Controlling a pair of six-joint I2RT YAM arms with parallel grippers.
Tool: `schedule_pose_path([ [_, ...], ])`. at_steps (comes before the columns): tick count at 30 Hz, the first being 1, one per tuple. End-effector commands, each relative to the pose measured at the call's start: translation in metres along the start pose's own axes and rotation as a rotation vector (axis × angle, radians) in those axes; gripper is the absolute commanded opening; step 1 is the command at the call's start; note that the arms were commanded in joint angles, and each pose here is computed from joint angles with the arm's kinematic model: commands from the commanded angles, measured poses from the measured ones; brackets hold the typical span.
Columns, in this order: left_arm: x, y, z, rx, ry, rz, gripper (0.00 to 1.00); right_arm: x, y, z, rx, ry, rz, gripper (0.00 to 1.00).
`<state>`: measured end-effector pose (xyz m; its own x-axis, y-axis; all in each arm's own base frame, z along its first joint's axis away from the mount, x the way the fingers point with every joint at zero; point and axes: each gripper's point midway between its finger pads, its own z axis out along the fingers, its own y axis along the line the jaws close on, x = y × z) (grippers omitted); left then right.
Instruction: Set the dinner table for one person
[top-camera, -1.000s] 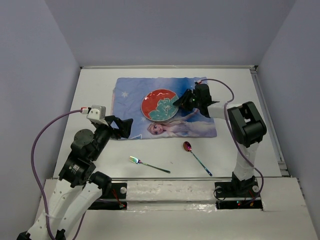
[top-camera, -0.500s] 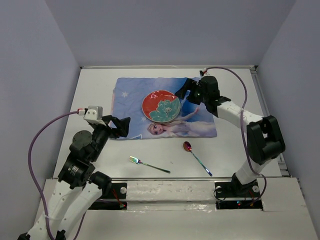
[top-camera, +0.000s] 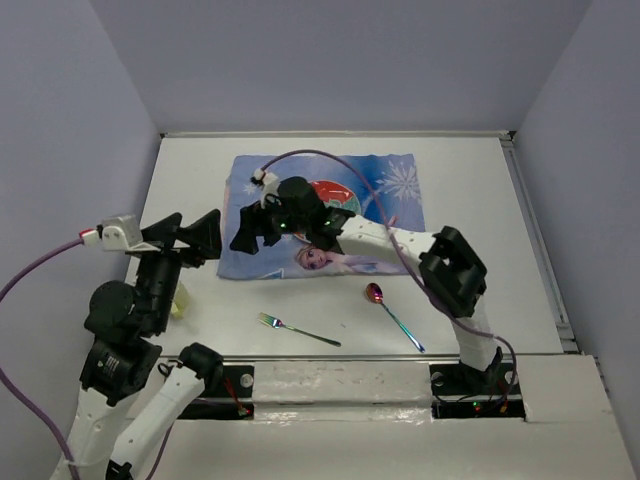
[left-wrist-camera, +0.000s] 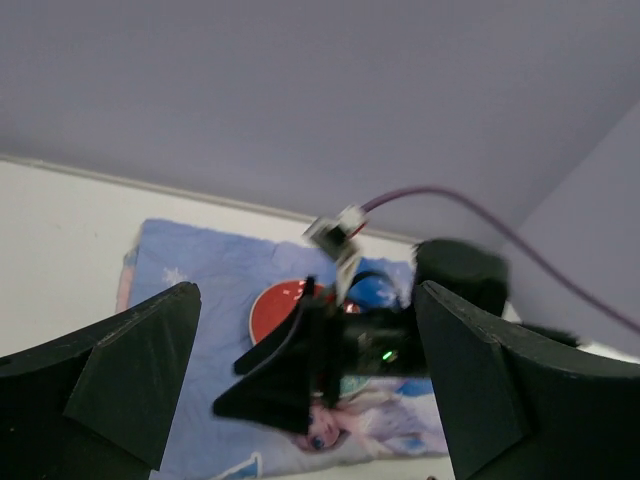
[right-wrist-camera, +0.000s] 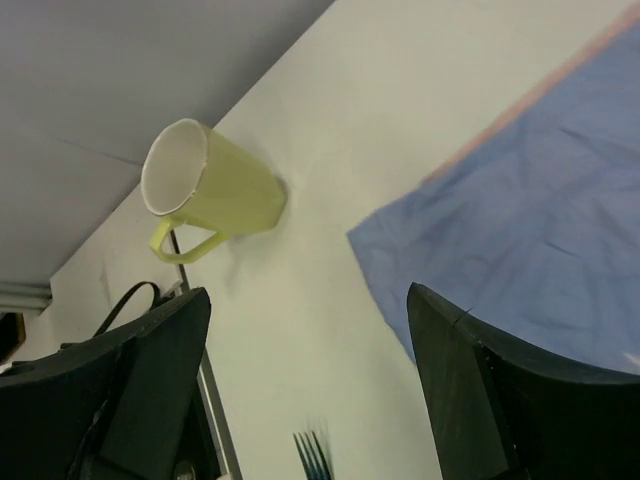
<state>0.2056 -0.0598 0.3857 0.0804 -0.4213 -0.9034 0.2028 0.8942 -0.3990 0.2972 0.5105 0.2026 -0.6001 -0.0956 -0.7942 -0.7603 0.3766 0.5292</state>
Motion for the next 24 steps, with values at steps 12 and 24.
schedule_pose_path([
  [12,-0.063,-0.004,-0.031,0.030,-0.217,-0.080,0.99,0.030,0.090,0.128,-0.065,0.033,0.033,0.89],
  [24,-0.053,0.001,-0.040,0.039,-0.212,-0.088,0.99,0.059,0.087,0.169,-0.059,0.023,0.132,0.89],
])
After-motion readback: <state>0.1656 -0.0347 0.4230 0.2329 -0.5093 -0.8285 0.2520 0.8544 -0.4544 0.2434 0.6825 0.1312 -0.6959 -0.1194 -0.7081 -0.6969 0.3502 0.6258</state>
